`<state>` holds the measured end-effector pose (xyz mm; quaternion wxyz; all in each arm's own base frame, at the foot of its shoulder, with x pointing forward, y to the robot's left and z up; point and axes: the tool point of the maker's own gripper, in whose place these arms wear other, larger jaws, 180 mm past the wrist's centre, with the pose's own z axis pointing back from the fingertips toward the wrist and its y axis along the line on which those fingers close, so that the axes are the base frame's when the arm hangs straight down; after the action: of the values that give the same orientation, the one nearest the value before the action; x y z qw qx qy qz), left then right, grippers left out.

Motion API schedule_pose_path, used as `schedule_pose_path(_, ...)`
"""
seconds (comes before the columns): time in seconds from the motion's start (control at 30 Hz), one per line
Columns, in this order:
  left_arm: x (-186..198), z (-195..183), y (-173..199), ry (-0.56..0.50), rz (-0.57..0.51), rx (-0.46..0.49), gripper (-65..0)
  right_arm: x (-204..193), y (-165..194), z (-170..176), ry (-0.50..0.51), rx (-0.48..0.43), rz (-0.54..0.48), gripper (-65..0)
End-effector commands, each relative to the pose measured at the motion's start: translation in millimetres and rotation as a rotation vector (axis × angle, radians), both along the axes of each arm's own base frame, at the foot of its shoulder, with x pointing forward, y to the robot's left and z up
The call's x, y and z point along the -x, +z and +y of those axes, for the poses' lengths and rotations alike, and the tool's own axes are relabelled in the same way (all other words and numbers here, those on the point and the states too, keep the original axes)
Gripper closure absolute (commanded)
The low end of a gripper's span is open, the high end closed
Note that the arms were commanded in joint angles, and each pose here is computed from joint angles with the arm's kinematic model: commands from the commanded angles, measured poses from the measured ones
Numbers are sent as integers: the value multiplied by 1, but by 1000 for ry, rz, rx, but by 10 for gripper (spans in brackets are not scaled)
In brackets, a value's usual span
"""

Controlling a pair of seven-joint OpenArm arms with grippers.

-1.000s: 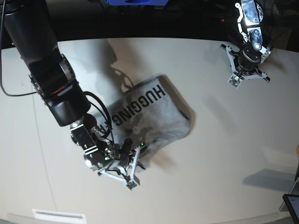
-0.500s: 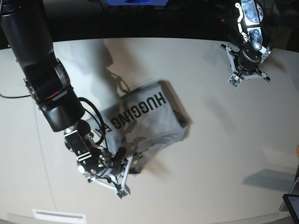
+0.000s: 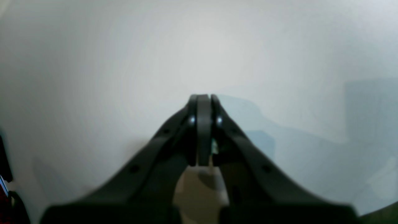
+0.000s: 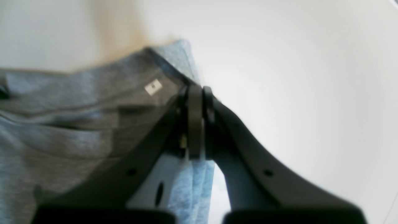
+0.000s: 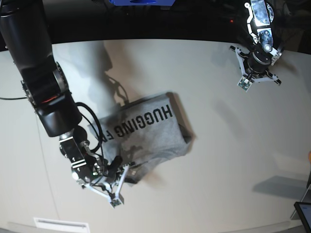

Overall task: Fold the T-shirt properly
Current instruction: 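Drag the shirt's corner with the right gripper to straighten it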

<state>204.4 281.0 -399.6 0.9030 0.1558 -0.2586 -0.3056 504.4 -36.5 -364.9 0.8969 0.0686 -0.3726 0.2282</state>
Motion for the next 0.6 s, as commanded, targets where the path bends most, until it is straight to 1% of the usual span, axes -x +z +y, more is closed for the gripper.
schedule_pose_path(0.0,-4,4,7,-2,-22,-14,-2,-10,16,4,-2,-19,-43,-49)
schedule_pose_path(0.1,-10,1,10,-2,-40,0,-3,-2,6,14,8,-34,-22,-181)
schedule_pose_path(0.13,-16,-2,12,1,-56,9,-7,-1,6,16,10,-36,-22,-213)
schedule_pose_path(0.17,-22,-6,14,6,-74,21,-7,0,5,16,10,-36,-19,-223)
schedule_pose_path(0.27,-40,-17,28,6,-139,43,-8,2,14,24,35,-42,-32,-206)
schedule_pose_path(0.3,-47,-22,34,7,-168,53,-8,3,18,22,43,-36,-41,-196)
schedule_pose_path(0.4,-69,-36,55,6,-253,81,-10,10,41,29,88,-50,-105,-157)
schedule_pose_path(0.47,-83,-45,66,4,-299,106,-10,19,52,32,116,-49,-130,-148)
schedule_pose_path(0.57,-99,-71,70,-55,-319,138,-10,35,54,33,142,-34,-117,-135)
